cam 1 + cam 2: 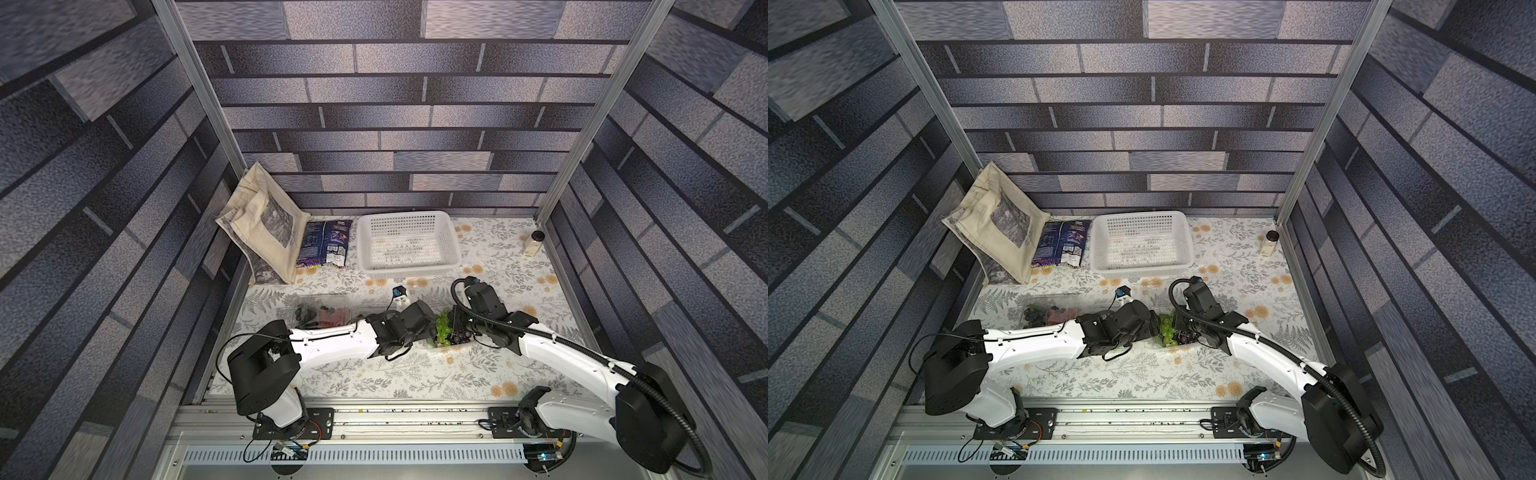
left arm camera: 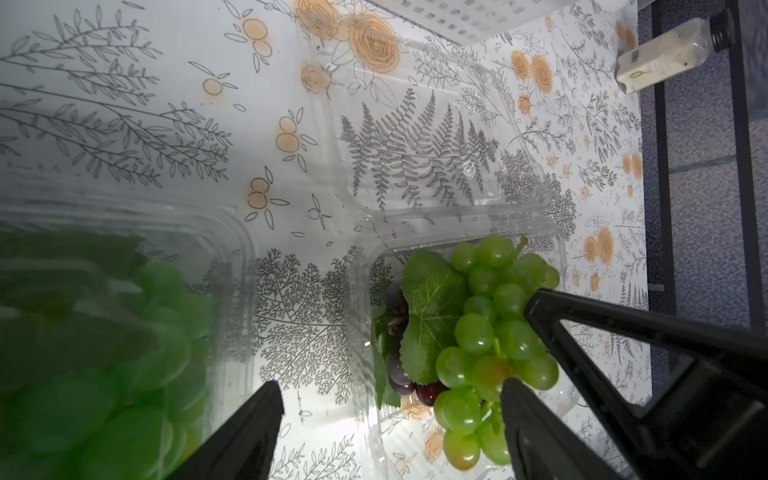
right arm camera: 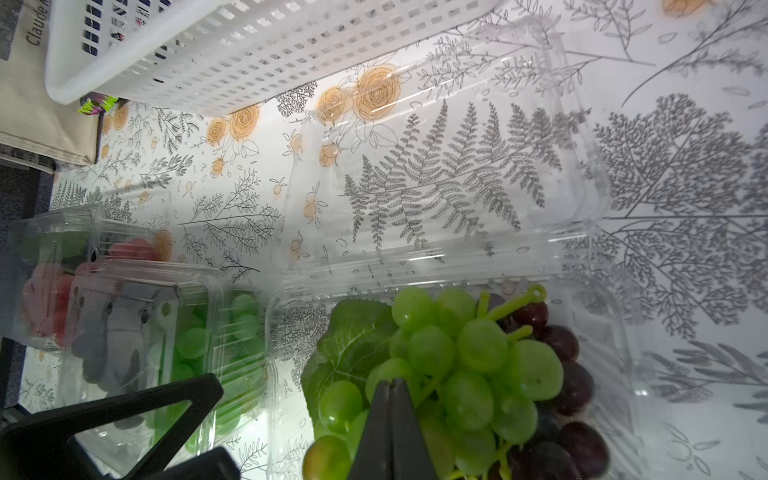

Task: Pack grapes into containers
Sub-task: Place the grape into the packing box, then close the packing box at the center of the board.

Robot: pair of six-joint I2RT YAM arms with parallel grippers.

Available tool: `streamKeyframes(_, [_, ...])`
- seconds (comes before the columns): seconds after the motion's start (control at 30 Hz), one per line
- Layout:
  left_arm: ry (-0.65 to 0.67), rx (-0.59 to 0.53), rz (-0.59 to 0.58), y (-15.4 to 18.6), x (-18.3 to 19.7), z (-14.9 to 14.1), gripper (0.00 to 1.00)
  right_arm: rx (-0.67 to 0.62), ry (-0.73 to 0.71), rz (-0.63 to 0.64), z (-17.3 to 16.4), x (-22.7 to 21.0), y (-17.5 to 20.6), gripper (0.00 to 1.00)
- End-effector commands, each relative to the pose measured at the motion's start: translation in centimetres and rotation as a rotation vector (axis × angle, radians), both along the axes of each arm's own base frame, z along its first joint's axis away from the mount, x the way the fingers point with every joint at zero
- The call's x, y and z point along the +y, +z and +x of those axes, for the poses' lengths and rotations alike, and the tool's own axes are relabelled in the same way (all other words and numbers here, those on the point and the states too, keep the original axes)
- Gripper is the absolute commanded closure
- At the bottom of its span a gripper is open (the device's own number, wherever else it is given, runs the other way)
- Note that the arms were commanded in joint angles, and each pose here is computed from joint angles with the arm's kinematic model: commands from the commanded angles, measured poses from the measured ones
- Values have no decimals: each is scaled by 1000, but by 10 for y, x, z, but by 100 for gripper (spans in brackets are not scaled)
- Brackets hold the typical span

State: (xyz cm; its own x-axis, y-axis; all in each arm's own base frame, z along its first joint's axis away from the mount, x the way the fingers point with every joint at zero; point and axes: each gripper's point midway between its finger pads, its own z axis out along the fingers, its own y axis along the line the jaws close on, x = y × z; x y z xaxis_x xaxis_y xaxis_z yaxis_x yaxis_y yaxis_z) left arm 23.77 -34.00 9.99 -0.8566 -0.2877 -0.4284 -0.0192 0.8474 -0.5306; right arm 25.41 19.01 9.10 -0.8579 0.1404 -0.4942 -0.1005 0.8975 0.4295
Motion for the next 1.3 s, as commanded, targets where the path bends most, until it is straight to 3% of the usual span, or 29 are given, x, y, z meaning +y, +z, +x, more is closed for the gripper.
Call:
streamKeyframes(0.0, [69, 1, 56, -12, 21, 4, 15, 12, -43, 32, -8, -7, -5, 100])
streamKeyframes(0.2, [66, -18, 57, -8, 24, 10, 15, -6, -115, 16, -20, -30, -3, 100])
streamKeyframes(0.43, [-14, -90, 12, 16, -3, 25, 13, -72, -126, 1, -12, -35, 24, 100])
streamKeyframes(0.5, [-26, -91, -8, 19, -10, 29, 13, -79, -115, -1, -3, -33, 32, 94])
streamKeyframes(0.7, [-38, -92, -34, 22, -19, 46, 12, -129, -157, 47, 36, -45, 51, 53])
streamKeyframes(0.8, [-26, -74, -55, 17, -18, 54, 11, -129, -197, 66, 52, -59, 53, 41])
streamKeyframes(0.93, [-11, -49, -65, 11, -15, 63, 11, -119, -211, 122, 70, -64, 47, 35])
streamKeyframes(1.27, [-13, 2, -70, -3, -21, 84, 9, -50, -181, 218, 108, -59, 16, 35])
